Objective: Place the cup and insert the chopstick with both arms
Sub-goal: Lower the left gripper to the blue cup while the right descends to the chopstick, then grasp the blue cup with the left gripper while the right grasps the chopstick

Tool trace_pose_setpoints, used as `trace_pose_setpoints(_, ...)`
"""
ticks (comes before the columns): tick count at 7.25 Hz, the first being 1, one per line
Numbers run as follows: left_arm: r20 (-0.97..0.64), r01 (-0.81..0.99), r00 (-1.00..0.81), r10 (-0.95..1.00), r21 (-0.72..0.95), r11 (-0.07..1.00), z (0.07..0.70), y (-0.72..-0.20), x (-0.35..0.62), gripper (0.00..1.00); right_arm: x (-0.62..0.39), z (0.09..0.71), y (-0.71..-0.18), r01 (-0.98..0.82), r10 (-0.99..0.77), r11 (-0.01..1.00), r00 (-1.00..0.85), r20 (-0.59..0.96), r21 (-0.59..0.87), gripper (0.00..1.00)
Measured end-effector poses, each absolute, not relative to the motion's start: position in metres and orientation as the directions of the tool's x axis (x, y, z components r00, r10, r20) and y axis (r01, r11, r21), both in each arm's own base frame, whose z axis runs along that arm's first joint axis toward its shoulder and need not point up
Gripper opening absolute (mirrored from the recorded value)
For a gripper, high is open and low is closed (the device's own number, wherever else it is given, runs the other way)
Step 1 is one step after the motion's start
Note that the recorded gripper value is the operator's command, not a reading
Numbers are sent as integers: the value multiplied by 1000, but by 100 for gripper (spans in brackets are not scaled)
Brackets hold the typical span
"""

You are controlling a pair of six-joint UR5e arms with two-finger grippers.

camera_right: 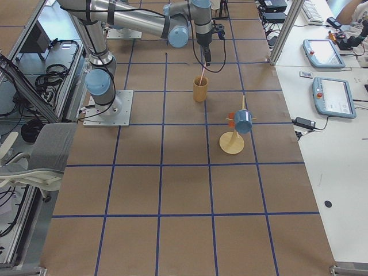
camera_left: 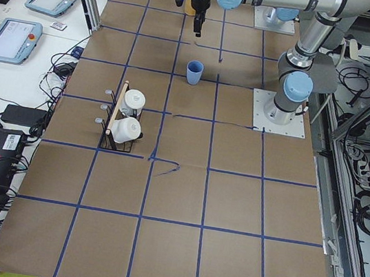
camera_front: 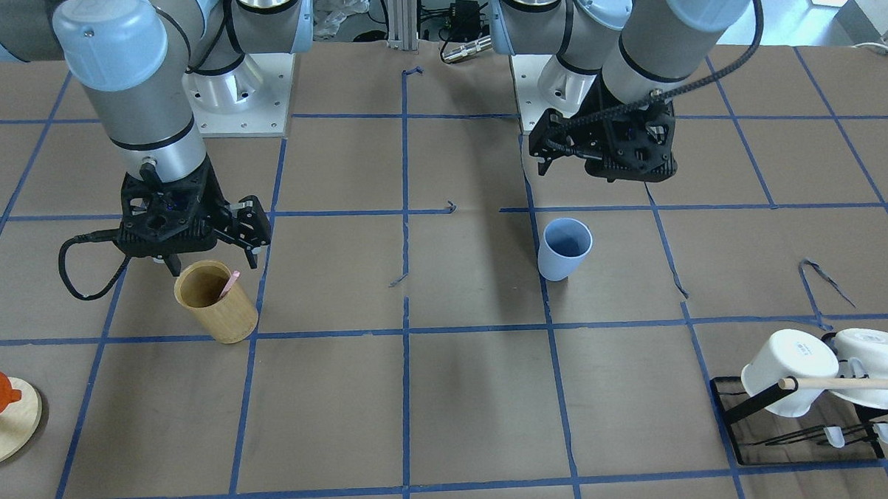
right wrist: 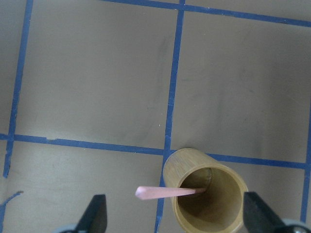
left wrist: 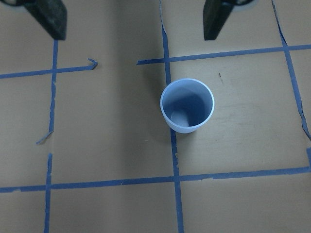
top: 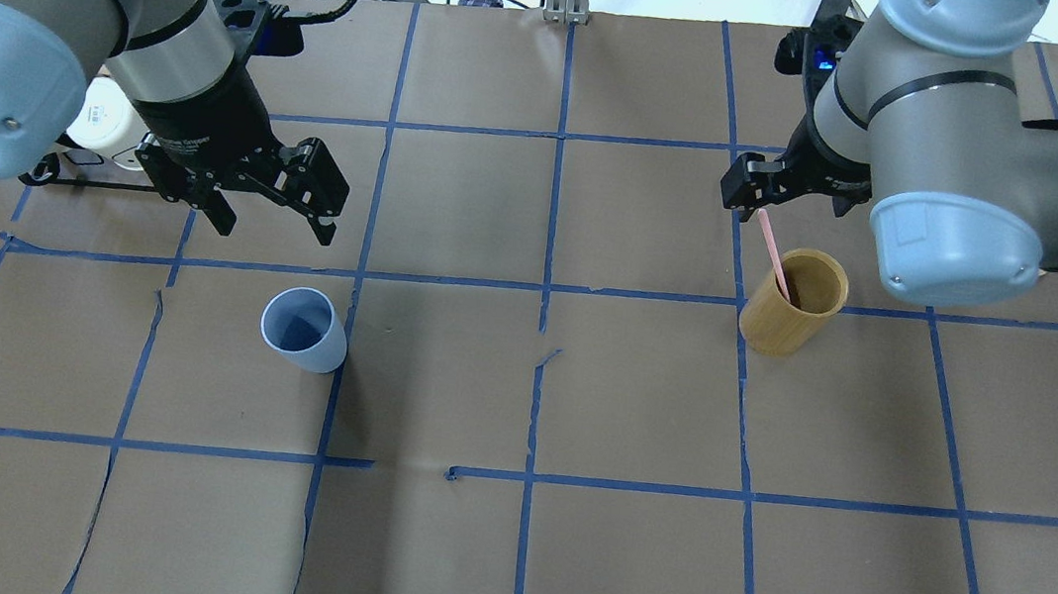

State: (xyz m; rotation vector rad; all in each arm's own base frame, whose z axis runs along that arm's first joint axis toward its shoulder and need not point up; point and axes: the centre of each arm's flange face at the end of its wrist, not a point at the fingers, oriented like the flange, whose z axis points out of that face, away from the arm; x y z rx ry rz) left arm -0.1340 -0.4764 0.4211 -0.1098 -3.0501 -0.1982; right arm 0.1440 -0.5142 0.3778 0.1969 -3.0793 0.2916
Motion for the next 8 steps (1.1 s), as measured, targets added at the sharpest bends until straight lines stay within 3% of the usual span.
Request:
trace_pose_setpoints(2,91,103,-991,94,102,989,365,-475,-131,99,144,367,-510,-147,-140,973,-989,56,-177,78)
trace_pose_setpoints(3,91,127,-989,118,93,988,337,-470,-131,98,145,362,-508,-152,-145,974,-988,56,-168,70)
trace_pose_setpoints(6,87,150,-986,144,64,987,277,-445,-132,96,148,359,-505,-185,-178,969,-982,61,-163,33)
trace_pose_setpoints(8,86,150,-986,145,54,987,263,-439,-132,84,149,361,-506,-211,-203,963,-977,67,-168,30)
